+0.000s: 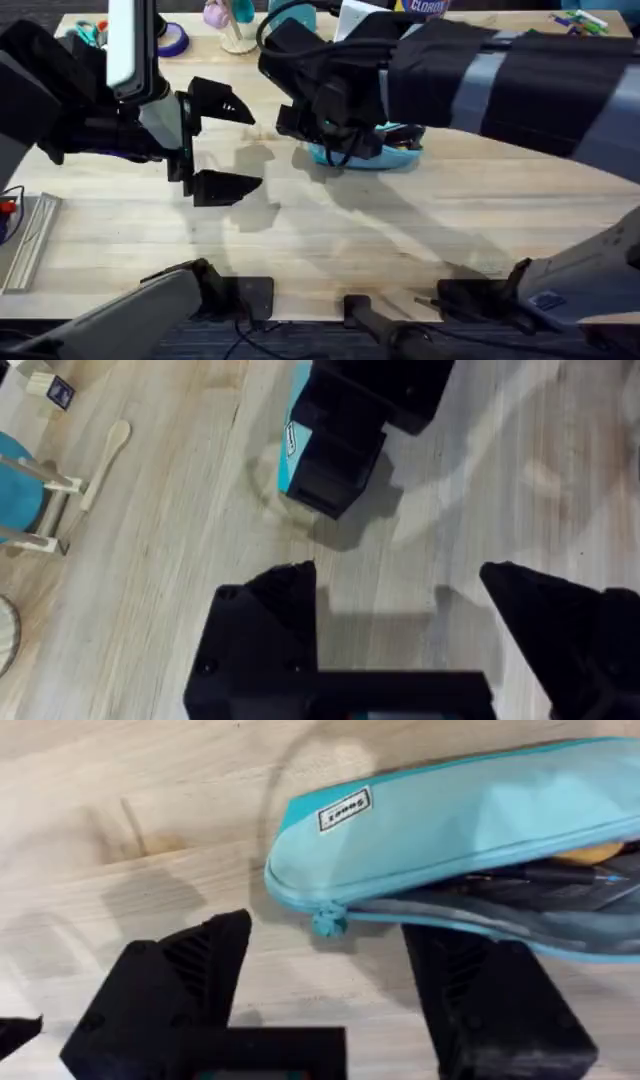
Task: Unzip the bag, pick up the pens from the table one at a time and place them inside, then zip the bag closed.
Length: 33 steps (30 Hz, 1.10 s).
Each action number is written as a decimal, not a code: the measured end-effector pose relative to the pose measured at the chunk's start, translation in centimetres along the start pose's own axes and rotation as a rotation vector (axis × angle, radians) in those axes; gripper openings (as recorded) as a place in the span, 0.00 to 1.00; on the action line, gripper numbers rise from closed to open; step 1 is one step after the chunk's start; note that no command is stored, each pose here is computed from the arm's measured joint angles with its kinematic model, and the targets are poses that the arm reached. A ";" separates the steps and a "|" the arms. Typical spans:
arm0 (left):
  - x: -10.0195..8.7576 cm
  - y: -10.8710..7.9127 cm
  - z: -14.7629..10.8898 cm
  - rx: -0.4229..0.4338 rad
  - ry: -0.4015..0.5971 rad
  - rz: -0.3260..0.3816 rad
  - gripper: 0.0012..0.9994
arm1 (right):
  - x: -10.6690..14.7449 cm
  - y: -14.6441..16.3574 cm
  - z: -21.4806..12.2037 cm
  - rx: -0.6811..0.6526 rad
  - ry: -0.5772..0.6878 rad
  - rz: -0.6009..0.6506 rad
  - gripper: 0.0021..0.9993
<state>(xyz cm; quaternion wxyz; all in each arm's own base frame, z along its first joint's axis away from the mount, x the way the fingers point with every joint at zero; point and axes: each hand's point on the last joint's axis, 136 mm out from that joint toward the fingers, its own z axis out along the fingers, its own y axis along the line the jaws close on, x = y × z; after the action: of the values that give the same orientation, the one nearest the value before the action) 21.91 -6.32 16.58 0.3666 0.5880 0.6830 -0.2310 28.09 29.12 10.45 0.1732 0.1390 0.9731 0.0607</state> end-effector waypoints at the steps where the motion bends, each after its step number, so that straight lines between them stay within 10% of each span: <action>1: 0.0 0.0 0.0 0.000 0.000 0.000 0.99 | 0.0 0.0 0.1 0.002 0.000 0.000 0.91; 33: 0.0 0.0 0.0 0.000 0.000 0.000 0.99 | 0.0 -0.3 1.2 0.032 -0.011 0.050 0.36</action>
<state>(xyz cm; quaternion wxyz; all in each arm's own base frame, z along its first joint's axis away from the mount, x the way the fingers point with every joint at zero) 21.91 -6.32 16.58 0.3666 0.5880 0.6830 -0.2310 28.44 28.94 9.33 0.1749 0.1663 0.9692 0.0485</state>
